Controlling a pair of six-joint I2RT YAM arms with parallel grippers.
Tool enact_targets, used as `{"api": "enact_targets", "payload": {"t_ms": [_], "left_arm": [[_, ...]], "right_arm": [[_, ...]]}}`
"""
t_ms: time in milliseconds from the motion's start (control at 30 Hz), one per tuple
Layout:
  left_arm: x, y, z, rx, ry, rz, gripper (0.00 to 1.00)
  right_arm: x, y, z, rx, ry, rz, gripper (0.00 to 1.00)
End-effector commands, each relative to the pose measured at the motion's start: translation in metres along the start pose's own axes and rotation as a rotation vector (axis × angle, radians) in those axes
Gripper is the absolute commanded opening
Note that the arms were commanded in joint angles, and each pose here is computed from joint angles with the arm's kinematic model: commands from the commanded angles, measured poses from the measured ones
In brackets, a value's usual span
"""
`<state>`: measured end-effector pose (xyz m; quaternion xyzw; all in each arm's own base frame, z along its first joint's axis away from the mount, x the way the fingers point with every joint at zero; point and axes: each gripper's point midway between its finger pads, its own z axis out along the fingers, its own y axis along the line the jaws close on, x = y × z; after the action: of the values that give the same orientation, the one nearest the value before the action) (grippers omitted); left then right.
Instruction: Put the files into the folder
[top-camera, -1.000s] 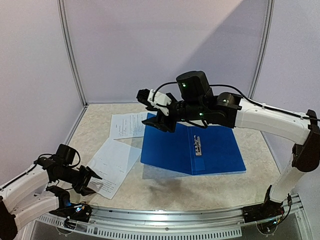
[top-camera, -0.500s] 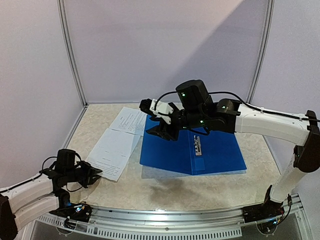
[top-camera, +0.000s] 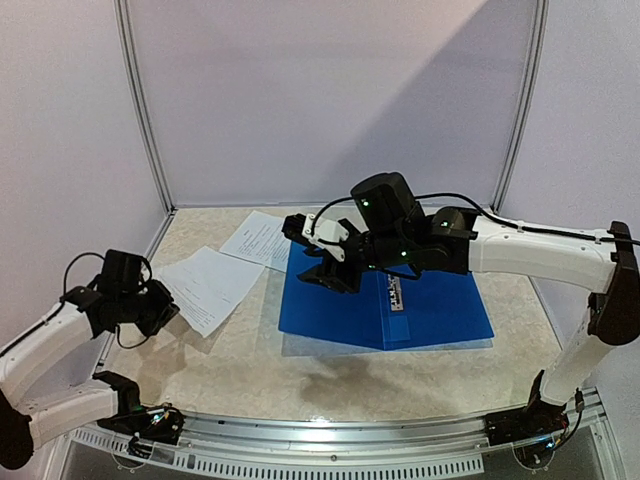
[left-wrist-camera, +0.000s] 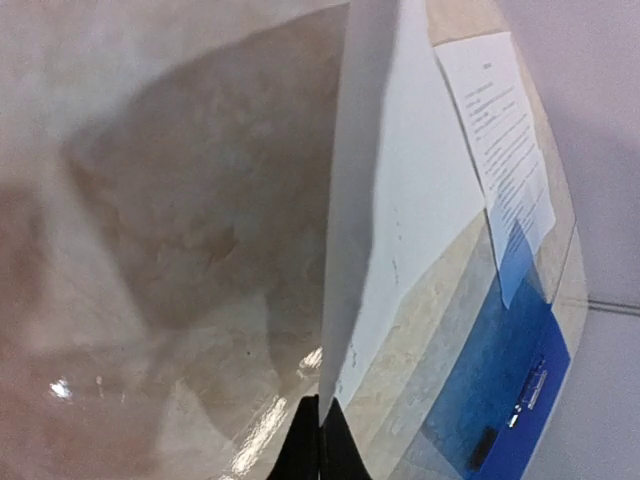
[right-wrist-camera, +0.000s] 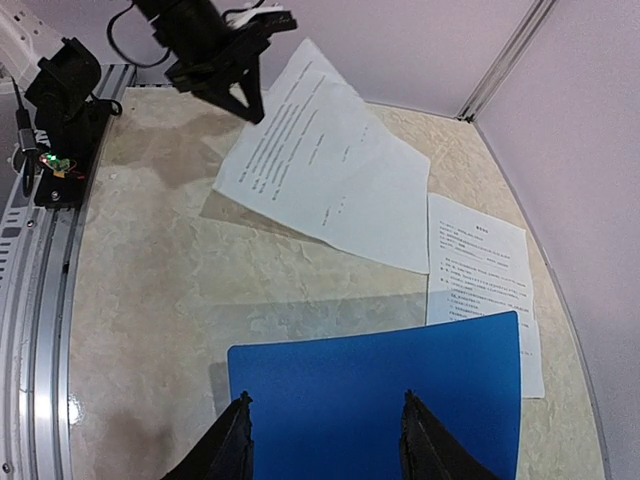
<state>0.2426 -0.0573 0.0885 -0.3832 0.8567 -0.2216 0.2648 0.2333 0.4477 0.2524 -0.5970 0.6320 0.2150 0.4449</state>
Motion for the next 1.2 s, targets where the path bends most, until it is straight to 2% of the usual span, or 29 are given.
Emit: {"api": "enact_targets", "payload": {"t_ms": [0, 133, 233, 333, 500, 633, 833, 933, 1067, 1167], "left_arm": [[-0.036, -0.019, -0.032, -0.158, -0.07, 0.288, 0.0], [-0.059, -0.054, -0.056, -0.203, -0.069, 0.422, 0.0], [-0.06, -0.078, -0.057, -0.206, 0.01, 0.531, 0.0], [-0.061, -0.104, -0.065, -0.194, 0.033, 0.644, 0.0], [-0.057, -0.153, -0.086, -0.177, -0.027, 0.914, 0.0], [-0.034, -0.183, -0.105, -0.099, -0.048, 1.12, 0.0], [0.014, -0.197, -0.138, 0.02, -0.024, 1.368, 0.0], [0.025, -0.198, -0.154, 0.054, -0.028, 1.457, 0.0], [0.025, -0.207, -0.179, 0.111, -0.072, 1.512, 0.0], [0.025, -0.213, -0.194, 0.148, -0.096, 1.537, 0.0]], "right_arm": [[-0.011, 0.011, -0.019, -0.047, -0.04, -0.028, 0.5], [-0.007, 0.024, -0.022, -0.118, -0.043, -0.034, 0.5], [-0.004, 0.033, -0.026, -0.183, -0.05, -0.036, 0.5], [-0.005, 0.04, -0.03, -0.234, -0.063, -0.03, 0.51], [-0.004, 0.048, -0.037, -0.283, -0.066, -0.042, 0.54], [-0.002, 0.043, -0.039, -0.261, -0.057, -0.062, 0.55], [-0.018, 0.027, -0.034, -0.218, -0.054, -0.066, 0.63], [-0.031, 0.017, -0.029, -0.191, -0.058, -0.08, 0.72], [-0.049, 0.001, -0.023, -0.139, -0.082, -0.12, 0.81], [-0.066, -0.016, -0.02, -0.085, -0.105, -0.145, 0.83]]}}
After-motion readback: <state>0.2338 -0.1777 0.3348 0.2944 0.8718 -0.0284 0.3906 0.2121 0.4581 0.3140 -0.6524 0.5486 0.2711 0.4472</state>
